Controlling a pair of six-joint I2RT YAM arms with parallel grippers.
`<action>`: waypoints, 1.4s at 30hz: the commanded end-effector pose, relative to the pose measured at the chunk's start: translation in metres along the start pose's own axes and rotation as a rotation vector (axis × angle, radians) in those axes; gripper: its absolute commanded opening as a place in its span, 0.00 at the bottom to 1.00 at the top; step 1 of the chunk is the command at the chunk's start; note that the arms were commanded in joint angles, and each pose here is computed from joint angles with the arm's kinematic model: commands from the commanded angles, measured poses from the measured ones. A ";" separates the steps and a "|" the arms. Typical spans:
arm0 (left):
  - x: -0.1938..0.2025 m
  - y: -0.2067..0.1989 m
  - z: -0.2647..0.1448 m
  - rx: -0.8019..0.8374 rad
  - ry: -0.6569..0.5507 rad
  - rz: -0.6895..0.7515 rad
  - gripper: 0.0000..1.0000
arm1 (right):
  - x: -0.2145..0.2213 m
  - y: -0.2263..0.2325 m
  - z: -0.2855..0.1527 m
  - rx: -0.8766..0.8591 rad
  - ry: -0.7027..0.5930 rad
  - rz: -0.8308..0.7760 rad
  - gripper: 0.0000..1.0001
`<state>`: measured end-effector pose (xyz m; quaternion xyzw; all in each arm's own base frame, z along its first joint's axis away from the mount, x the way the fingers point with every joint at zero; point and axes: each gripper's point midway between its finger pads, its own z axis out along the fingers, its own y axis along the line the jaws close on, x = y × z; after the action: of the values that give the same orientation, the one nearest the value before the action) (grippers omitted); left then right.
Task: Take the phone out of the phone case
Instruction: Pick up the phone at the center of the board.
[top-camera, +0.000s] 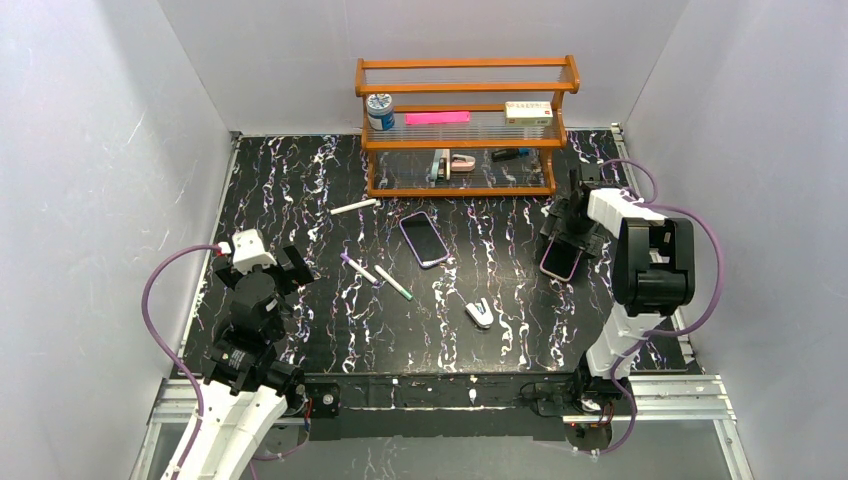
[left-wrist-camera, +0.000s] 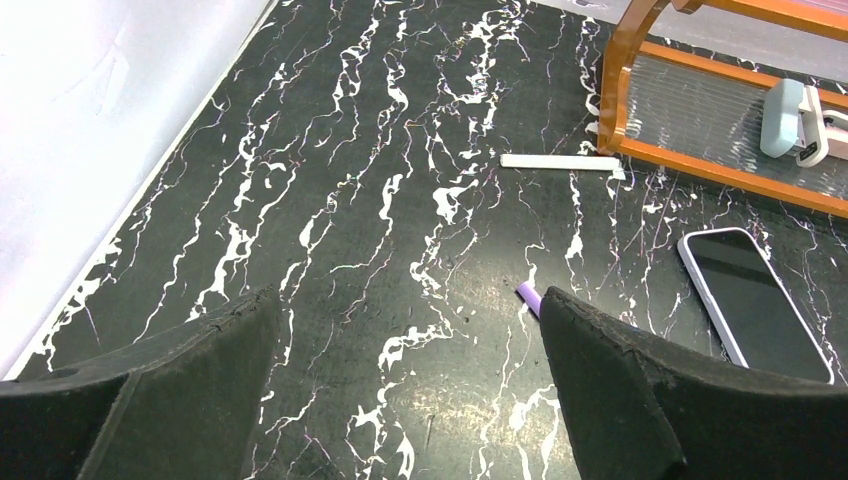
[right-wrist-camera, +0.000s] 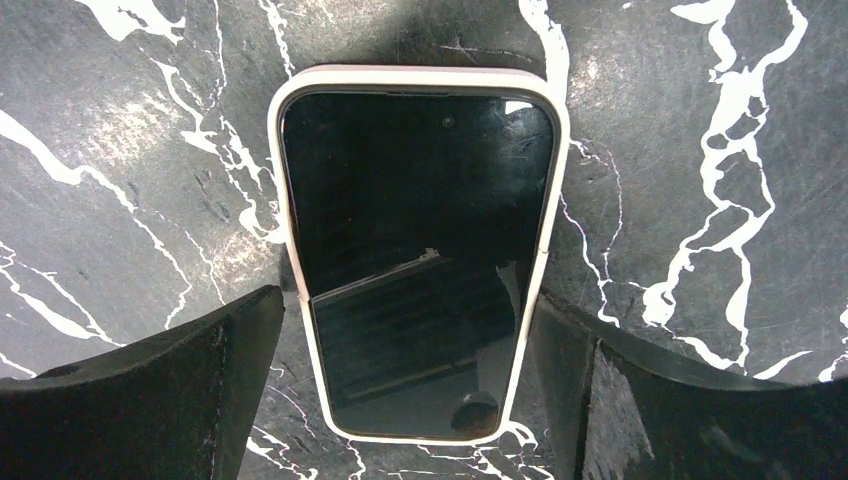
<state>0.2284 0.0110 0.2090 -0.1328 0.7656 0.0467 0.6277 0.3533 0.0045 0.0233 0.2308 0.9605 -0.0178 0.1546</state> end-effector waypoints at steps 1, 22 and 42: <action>-0.008 -0.003 -0.002 0.016 -0.018 -0.008 0.98 | -0.001 0.005 0.004 -0.028 0.009 -0.009 0.99; 0.001 -0.067 0.001 0.279 0.171 -0.027 0.98 | 0.010 0.028 -0.015 -0.206 -0.043 -0.083 0.35; 0.027 -0.181 0.010 0.642 0.514 -0.257 0.98 | 0.028 0.157 -0.135 -0.678 -0.285 -0.461 0.01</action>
<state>0.2713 -0.1371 0.1685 -0.0301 0.8726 -0.2354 0.4268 0.3456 0.1250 0.0886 0.0248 0.9486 0.1747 0.2628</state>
